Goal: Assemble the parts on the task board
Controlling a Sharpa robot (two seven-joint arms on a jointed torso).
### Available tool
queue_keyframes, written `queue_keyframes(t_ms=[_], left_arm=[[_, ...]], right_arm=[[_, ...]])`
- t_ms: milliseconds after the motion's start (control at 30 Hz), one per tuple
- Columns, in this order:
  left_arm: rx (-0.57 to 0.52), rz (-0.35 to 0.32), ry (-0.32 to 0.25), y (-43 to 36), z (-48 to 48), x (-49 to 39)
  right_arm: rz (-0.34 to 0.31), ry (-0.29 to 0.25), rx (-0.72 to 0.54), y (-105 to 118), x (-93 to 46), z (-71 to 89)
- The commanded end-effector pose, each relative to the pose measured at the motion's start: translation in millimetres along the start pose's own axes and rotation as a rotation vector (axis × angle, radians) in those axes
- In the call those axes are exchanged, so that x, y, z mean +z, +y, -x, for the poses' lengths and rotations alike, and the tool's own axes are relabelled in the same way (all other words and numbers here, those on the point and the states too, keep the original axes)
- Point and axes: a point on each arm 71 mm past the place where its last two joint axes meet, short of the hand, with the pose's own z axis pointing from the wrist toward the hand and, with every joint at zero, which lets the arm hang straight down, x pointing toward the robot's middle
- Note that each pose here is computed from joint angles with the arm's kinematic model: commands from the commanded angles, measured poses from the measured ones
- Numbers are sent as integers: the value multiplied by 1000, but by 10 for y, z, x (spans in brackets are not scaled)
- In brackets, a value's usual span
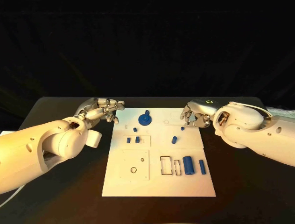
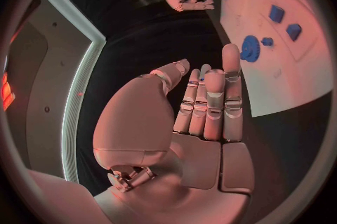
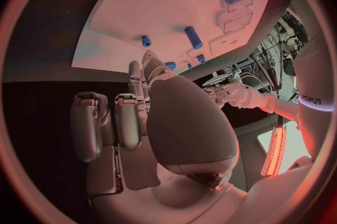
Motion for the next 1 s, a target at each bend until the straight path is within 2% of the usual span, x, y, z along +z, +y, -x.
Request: queue_keyframes(t_ms=[33, 400, 667, 1000], left_arm=[[-299, -57, -27, -32, 2, -50], [-308, -64, -17, -35, -17, -121], [-299, -57, -29, -29, 26, -136], [-295, -52, -33, -27, 36, -145]], right_arm=[[-9, 27, -126, 31, 17, -65], [10, 85, -162, 122, 52, -186], [19, 106, -174, 158, 66, -226], [17, 139, -184, 174, 86, -303]])
